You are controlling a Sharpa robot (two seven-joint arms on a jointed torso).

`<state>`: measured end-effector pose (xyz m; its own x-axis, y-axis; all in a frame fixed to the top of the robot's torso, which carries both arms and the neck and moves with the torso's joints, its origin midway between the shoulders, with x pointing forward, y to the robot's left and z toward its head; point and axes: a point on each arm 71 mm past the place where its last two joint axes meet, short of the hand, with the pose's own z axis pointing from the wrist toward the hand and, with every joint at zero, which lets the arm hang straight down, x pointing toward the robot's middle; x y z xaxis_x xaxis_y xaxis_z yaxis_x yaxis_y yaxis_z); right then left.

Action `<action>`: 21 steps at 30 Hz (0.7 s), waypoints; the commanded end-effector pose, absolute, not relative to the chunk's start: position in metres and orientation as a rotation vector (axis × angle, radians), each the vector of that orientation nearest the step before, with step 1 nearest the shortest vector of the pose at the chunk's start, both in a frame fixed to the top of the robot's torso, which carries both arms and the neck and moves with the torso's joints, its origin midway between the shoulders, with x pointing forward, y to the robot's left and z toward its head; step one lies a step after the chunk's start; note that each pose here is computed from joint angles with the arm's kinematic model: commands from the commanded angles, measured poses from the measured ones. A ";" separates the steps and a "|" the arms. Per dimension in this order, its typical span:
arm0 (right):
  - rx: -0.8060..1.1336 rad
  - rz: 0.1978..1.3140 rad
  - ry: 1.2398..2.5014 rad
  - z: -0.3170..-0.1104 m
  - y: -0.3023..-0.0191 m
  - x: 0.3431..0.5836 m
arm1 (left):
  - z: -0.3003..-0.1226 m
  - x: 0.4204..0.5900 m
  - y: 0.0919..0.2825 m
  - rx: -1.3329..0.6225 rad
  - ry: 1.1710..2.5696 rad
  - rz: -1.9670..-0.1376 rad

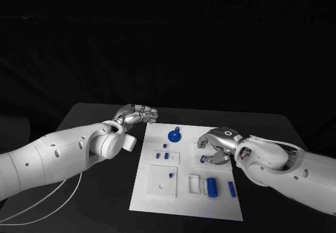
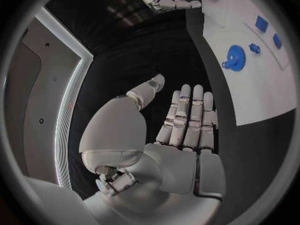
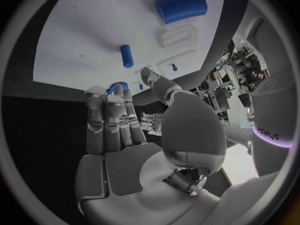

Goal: Assemble the parts on the task board

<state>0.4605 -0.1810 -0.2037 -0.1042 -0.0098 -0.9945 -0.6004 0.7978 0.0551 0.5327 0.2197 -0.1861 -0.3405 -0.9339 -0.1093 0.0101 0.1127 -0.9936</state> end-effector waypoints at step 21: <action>-0.559 0.469 1.732 -0.233 -0.182 0.459 | -0.184 0.532 0.219 -0.942 1.520 -1.386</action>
<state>0.4600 -0.1829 -0.2312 -0.1801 -0.0953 -0.9790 -0.5886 0.8079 0.0296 0.5326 0.2212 -0.1863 -0.3407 -0.9338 -0.1092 0.0087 0.1130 -0.9936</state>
